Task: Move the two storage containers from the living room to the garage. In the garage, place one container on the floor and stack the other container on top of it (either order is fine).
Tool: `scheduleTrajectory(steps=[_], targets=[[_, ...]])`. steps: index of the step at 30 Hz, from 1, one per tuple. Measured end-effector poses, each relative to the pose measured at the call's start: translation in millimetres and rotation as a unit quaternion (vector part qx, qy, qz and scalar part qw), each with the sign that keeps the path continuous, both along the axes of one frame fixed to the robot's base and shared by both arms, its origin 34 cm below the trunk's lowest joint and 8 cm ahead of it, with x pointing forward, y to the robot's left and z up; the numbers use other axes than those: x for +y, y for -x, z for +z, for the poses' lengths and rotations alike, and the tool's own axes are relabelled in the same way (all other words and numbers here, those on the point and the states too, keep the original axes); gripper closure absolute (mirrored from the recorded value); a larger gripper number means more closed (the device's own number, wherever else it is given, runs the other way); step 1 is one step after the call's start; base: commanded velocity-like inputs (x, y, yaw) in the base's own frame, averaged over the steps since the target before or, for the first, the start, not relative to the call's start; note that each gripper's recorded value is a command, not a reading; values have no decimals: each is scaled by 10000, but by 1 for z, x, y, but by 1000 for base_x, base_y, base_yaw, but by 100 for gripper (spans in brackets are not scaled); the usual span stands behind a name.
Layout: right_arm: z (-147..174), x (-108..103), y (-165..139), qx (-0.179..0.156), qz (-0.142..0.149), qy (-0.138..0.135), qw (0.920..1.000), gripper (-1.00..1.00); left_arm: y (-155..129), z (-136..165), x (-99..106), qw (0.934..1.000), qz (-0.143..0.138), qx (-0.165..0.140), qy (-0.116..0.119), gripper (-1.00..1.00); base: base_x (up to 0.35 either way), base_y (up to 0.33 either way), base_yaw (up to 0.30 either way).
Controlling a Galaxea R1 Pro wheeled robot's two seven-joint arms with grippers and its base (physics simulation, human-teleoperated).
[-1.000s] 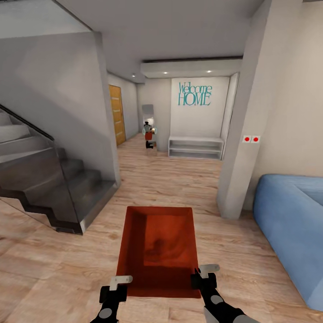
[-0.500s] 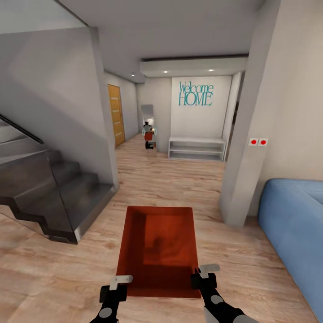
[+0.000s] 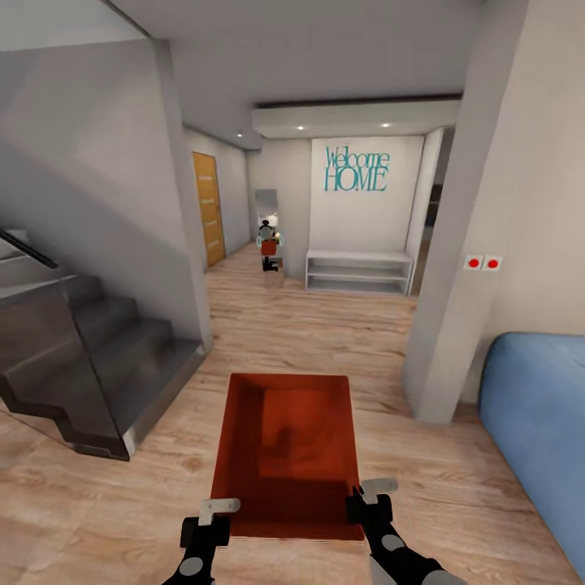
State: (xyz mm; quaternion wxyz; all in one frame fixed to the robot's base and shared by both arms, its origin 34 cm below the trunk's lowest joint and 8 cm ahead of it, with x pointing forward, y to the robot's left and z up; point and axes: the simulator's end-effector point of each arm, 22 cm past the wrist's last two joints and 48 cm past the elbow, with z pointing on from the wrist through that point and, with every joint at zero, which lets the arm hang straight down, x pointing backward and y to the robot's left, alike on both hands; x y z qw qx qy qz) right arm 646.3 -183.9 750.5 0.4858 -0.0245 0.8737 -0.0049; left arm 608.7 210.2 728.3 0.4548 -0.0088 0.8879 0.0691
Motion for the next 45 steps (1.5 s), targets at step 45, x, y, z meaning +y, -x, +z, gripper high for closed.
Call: scheduleTrajectory(steps=[45], targets=[[0,0,0,1,-2,-1,10000,100,0,0,0,10000,-2,0,-3,100,322,0,0]])
